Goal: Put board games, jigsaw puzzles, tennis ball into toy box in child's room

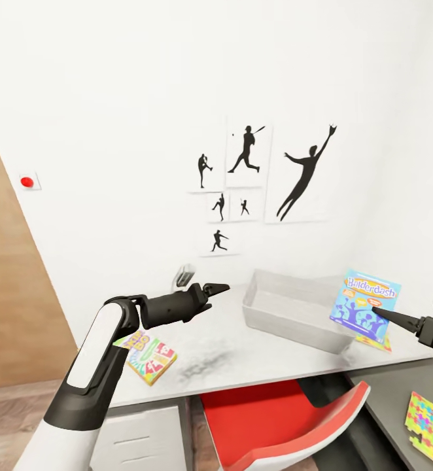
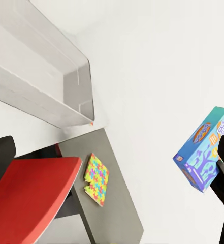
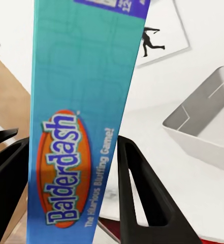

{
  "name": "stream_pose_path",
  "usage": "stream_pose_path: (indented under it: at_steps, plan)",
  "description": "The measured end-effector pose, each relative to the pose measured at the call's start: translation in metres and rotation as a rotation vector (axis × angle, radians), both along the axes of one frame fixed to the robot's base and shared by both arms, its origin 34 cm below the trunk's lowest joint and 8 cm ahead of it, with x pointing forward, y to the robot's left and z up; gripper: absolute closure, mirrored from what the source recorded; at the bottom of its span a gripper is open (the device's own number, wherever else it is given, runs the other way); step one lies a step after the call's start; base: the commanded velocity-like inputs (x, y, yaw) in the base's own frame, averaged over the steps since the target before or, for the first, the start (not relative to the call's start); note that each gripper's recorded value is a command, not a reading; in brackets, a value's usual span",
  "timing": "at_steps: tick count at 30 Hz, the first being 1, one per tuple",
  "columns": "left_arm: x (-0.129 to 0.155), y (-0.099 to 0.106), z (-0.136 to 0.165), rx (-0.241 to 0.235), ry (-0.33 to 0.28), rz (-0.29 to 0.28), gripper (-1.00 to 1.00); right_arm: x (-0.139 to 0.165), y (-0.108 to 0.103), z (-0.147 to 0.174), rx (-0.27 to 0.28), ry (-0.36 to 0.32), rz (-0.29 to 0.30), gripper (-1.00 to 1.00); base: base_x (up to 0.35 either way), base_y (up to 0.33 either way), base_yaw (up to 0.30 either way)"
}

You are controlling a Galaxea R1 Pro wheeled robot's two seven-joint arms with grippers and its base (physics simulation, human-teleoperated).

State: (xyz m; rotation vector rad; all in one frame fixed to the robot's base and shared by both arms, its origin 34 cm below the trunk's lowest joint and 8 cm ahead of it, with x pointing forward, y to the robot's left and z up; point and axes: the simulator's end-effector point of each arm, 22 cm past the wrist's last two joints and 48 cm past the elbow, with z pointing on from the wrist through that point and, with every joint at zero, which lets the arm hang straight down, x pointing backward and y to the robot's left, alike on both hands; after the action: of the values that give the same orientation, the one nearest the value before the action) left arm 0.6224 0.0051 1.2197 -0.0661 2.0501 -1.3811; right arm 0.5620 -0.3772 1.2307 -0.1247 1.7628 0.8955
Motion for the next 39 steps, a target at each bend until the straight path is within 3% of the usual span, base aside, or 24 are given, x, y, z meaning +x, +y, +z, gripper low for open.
stream_pose_path:
  at_steps: [16, 26, 39]
  plan:
    - [0.0003, 0.0006, -0.0016, 0.005, 0.001, 0.003, -1.0, -0.0002, 0.0, -0.0001, 0.0, 0.001, 0.0, 1.0, 0.018, -0.047, 0.224]
    - [0.0006, 0.0009, -0.0025, 0.01, 0.002, 0.006, -1.0, -0.0003, -0.0002, -0.0004, -0.001, 0.001, 0.0, 1.0, 0.105, -0.218, 0.041]
    - [0.0001, 0.0021, -0.0063, 0.006, 0.01, 0.008, -1.0, -0.0008, 0.0007, 0.0, 0.002, 0.0, 0.004, 1.0, 0.031, -0.046, 0.003]
